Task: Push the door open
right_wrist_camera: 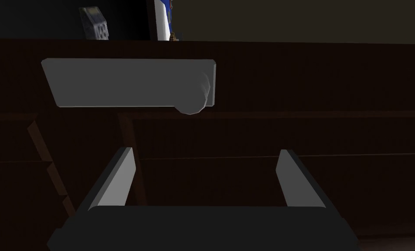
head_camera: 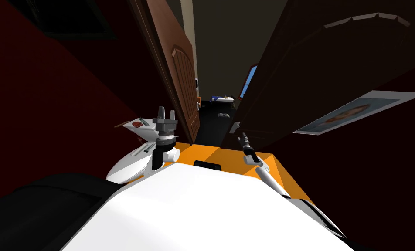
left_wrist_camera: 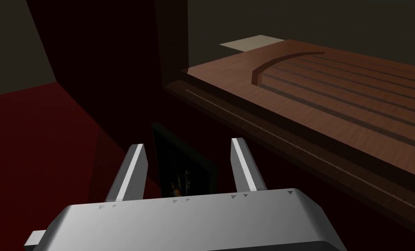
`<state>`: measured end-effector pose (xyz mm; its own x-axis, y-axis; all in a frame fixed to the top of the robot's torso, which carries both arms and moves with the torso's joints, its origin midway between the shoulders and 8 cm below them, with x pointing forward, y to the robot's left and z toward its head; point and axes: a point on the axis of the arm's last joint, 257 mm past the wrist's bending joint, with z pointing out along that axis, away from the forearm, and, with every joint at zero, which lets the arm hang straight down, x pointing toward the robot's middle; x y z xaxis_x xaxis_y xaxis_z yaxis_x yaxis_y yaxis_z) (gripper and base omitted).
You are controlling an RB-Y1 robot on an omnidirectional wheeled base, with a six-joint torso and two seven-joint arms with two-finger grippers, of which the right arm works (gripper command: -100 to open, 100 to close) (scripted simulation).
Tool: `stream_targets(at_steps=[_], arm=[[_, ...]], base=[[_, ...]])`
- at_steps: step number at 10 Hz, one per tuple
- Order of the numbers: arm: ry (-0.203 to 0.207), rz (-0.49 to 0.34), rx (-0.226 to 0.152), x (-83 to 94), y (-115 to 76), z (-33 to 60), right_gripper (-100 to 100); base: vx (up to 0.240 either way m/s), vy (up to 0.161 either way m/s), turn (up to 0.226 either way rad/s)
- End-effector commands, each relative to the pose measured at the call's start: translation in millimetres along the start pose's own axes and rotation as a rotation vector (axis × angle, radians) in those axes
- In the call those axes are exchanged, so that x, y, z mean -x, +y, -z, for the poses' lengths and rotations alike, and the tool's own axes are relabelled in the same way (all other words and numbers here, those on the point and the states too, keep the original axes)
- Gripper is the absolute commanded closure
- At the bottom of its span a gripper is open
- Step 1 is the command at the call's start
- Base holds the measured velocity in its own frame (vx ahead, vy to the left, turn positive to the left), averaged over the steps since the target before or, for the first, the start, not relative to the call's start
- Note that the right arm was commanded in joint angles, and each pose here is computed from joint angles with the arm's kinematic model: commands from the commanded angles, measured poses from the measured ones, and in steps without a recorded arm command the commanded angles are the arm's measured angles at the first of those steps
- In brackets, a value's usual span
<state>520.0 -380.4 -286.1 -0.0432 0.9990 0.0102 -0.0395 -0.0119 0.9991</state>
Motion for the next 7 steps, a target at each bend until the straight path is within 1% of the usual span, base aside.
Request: stream_targets(at_steps=[1,2,4,5,6,7], arm=[[-0.01,0.003,-0.014,9.2,-3.9,-0.6,-100],[-0.02,0.006,-0.025,17.8,-6.7,-1.4,-100],[-0.033,0.011,-0.039,28.6,-9.8,-2.2,-100],[-0.028,0.01,-0.034,23.7,-8.4,-2.2,-100],[-0.036,0.01,-0.035,25.6,-8.7,-4.3,-100],[-0.038,0.01,-0.035,25.9,-8.8,-4.8,-100]], base=[[0.058,-0.034,0.062],[0.064,-0.04,0.074],[0.065,-0.04,0.05],[0.027,-0.022,0.011],[0.114,-0.03,0.047],[0.192,-0.002,0.045]])
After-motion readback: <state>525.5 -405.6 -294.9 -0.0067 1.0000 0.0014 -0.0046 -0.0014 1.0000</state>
